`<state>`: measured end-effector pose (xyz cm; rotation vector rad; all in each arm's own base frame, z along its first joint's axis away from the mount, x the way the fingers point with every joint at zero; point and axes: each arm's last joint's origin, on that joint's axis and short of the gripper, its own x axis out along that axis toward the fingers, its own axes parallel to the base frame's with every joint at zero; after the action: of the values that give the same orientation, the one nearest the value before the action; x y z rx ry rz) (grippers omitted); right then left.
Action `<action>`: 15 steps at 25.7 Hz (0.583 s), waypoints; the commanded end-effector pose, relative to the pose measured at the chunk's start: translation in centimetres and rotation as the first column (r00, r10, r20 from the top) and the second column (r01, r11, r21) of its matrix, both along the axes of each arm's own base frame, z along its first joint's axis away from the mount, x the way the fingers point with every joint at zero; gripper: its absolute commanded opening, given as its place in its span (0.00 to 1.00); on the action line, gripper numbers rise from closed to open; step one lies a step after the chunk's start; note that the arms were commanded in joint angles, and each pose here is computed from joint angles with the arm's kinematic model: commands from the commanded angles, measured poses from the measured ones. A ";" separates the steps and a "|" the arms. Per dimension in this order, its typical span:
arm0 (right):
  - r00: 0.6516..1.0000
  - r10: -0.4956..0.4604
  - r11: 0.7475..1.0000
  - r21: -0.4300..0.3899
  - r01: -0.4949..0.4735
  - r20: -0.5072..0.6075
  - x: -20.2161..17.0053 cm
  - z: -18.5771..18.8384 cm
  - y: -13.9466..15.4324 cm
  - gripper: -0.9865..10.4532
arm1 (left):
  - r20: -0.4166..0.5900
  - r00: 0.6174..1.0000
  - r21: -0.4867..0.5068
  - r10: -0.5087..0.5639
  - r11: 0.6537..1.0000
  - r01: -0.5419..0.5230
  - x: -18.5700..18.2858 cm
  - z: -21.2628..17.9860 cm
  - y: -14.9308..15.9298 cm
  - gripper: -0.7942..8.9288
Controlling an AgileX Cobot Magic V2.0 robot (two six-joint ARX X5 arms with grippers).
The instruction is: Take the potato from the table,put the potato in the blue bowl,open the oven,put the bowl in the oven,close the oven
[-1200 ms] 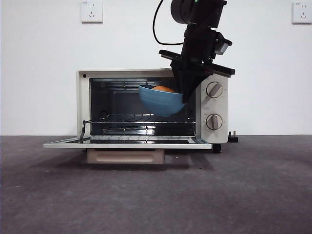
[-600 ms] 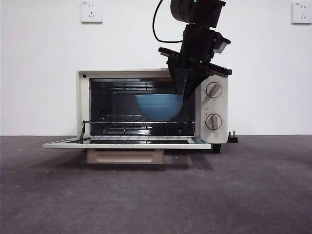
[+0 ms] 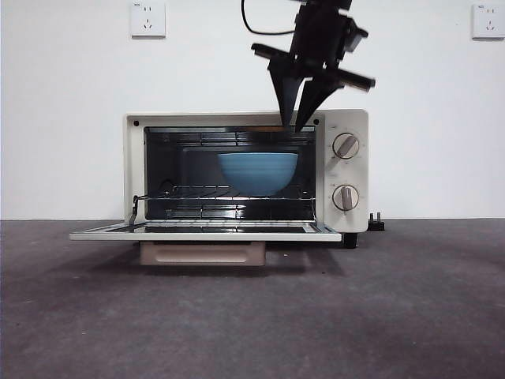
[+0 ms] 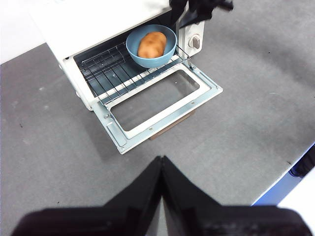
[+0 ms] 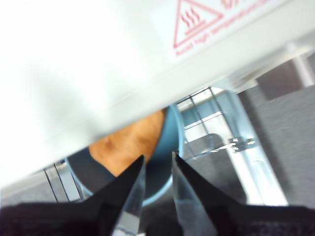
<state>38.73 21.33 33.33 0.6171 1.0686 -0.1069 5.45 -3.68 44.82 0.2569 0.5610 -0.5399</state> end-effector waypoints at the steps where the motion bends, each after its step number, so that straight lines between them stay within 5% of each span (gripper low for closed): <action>1: 0.995 0.091 0.993 -0.080 -0.087 0.042 -0.7 1.5 0.4 0.17 | -0.005 1.000 -0.005 0.005 1.000 -0.005 0.1 0.0 -0.1 0.08; 4: 0.979 0.185 0.966 -0.197 -0.165 0.085 -1.8 3.4 0.7 0.11 | -0.011 1.000 0.002 0.009 1.000 -0.009 0.4 -0.1 -0.3 0.08; 9: 0.936 0.327 0.847 -0.480 -0.228 0.133 -4.9 6.8 1.4 0.08 | -0.018 0.998 0.061 0.067 0.996 -0.065 1.7 -0.3 -1.0 0.08; 11: 0.910 0.391 0.796 -0.547 -0.259 0.139 -6.2 7.9 1.6 0.08 | -0.019 0.995 0.099 0.100 0.990 -0.098 2.4 -0.5 -1.4 0.08; 15: 0.854 0.494 0.745 -0.587 -0.317 0.166 -8.6 10.2 1.5 0.08 | -0.047 0.992 0.153 0.118 0.982 -0.110 4.0 -0.9 -2.5 0.08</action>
<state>30.87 23.16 42.89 -0.0454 0.7929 0.0425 9.13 -5.87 44.02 0.3469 0.6602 -0.3969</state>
